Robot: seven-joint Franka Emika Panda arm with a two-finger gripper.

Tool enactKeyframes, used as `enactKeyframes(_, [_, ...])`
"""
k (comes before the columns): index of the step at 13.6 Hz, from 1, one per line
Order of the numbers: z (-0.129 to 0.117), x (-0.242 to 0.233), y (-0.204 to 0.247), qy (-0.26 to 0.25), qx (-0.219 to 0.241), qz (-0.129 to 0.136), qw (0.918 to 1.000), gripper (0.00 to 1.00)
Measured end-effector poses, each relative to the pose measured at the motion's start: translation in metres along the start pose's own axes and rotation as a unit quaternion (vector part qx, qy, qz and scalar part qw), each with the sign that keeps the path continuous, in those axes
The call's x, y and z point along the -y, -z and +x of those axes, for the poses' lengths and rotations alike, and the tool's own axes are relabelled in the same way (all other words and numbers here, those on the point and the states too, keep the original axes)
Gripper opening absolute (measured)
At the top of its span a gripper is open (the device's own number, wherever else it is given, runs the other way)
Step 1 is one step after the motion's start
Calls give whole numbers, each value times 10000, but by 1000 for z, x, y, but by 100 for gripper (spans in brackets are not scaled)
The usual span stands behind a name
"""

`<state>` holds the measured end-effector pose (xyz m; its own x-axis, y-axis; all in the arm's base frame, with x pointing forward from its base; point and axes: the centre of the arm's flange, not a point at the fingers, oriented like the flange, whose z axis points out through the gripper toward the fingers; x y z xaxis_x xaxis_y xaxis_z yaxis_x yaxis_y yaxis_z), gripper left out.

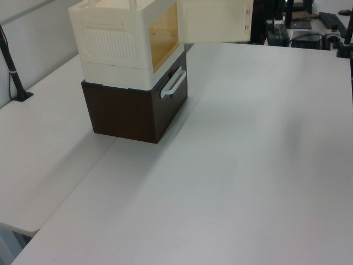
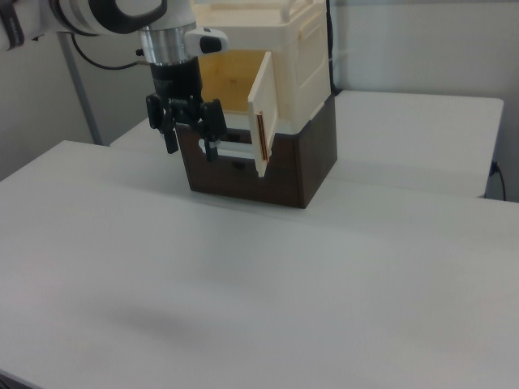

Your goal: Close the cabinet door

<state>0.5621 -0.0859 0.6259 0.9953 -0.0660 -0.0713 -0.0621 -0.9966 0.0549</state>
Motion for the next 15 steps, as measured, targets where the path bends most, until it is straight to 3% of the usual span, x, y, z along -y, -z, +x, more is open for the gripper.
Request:
enactKeyframes(11, [0,-1,0,144,-17,144,9998,100])
enactKeyframes(15, [-1,-7,0,205,-23,161,9997,57])
